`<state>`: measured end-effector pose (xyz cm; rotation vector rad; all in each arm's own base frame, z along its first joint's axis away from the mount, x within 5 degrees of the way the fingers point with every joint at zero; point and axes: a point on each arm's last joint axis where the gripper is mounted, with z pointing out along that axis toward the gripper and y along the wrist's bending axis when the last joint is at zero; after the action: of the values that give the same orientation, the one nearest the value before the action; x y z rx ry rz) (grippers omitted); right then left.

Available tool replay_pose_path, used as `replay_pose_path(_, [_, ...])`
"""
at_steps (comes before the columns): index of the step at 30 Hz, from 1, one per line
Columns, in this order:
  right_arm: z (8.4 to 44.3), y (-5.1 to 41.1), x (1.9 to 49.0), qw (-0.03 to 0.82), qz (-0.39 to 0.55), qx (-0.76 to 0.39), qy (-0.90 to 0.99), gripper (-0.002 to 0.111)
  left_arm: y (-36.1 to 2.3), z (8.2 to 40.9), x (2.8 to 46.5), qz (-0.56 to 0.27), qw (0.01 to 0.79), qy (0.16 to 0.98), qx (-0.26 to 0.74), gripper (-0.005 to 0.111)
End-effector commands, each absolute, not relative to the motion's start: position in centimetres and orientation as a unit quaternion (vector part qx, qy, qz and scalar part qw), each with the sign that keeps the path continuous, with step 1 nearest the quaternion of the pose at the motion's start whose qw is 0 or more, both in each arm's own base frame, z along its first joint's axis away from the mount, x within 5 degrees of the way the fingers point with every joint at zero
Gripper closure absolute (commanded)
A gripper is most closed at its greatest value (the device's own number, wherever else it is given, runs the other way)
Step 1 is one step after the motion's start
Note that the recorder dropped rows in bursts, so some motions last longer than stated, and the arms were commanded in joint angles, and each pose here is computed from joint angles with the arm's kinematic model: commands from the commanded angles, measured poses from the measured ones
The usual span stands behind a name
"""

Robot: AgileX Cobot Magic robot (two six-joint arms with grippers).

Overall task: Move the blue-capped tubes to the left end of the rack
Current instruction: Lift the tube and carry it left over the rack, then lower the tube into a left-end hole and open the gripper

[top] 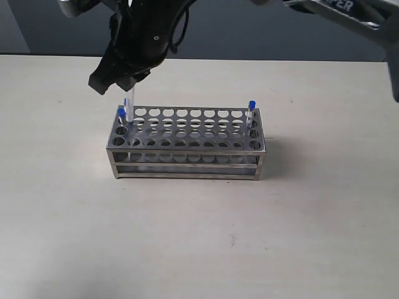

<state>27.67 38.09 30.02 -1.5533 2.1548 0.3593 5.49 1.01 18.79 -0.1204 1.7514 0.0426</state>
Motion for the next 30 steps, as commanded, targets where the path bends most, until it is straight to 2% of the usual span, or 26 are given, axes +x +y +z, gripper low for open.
replay_pose_path(1, [28.9,39.1,28.3,0.218,0.134,-0.568,0.782,0.109,0.9,19.0,5.5,0.015,0.643,0.764,-0.050,0.106])
replay_pose_path(18, [23.6,41.4,29.2,0.197,0.169,-0.562,0.786,0.109,0.9,19.0,5.5,0.015,0.643,0.764,-0.050,0.106])
replay_pose_path(30, [23.1,41.3,29.6,0.197,0.147,-0.569,0.784,0.109,0.9,19.0,5.5,0.015,0.644,0.763,-0.050,0.106])
